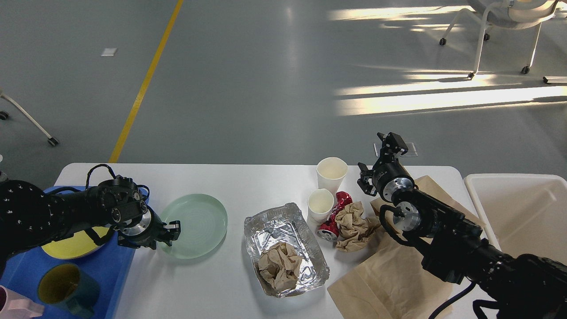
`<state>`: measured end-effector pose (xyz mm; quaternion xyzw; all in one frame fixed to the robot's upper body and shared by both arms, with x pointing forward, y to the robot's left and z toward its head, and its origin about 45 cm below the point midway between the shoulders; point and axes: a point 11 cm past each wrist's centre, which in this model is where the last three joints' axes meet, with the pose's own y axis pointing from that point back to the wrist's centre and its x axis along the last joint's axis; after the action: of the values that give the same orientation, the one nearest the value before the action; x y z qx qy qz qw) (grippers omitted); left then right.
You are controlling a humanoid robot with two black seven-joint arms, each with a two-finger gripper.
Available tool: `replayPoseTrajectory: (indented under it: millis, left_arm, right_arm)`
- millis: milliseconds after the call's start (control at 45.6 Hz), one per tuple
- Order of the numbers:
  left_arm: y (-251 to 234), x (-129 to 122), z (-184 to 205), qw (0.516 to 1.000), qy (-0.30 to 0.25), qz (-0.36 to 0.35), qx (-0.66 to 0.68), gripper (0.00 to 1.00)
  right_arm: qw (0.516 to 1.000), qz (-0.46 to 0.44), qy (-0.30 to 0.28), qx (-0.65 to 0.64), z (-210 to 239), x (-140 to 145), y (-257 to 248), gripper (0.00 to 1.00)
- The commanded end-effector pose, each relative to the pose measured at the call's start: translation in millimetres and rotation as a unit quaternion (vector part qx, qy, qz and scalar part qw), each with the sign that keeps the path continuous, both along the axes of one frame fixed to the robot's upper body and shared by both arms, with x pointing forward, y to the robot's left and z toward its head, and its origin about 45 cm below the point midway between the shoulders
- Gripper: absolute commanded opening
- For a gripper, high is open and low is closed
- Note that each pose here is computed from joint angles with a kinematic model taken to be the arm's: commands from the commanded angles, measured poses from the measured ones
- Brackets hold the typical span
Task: Tidy desktop
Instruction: 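Grip the pale green plate rim with the left gripper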
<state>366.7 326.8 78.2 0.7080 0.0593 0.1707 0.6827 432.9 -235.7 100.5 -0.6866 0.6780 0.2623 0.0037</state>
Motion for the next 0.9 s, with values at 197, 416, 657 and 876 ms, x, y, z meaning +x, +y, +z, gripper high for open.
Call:
replayPoseTrajectory:
  millis: [197, 416, 657, 876]
  left_arm:
    - [-4.5, 1.4, 0.6, 1.0, -0.003, 0.006, -0.013, 0.24]
    - [-4.2, 0.6, 0.3, 1.0, -0.002, 0.006, -0.013, 0.2]
    - [-4.0, -5.1, -0.7, 1.0, 0.019, 0.005, -0.02, 0.03]
    - [0.5, 2.8, 8.4, 1.0, 0.01, 0.007, -0.016, 0.02]
  right_arm:
    - [1.0, 0.0, 0.0, 0.0, 0.0, 0.0, 0.0, 1.0]
    - [1.0, 0.0, -0.001, 0.0, 0.1, 0.0, 0.0, 1.0]
    - [1.0, 0.0, 0.0, 0.0, 0.0, 0.0, 0.0, 1.0]
    - [1.0, 0.0, 0.0, 0.0, 0.0, 0.0, 0.0, 1.0]
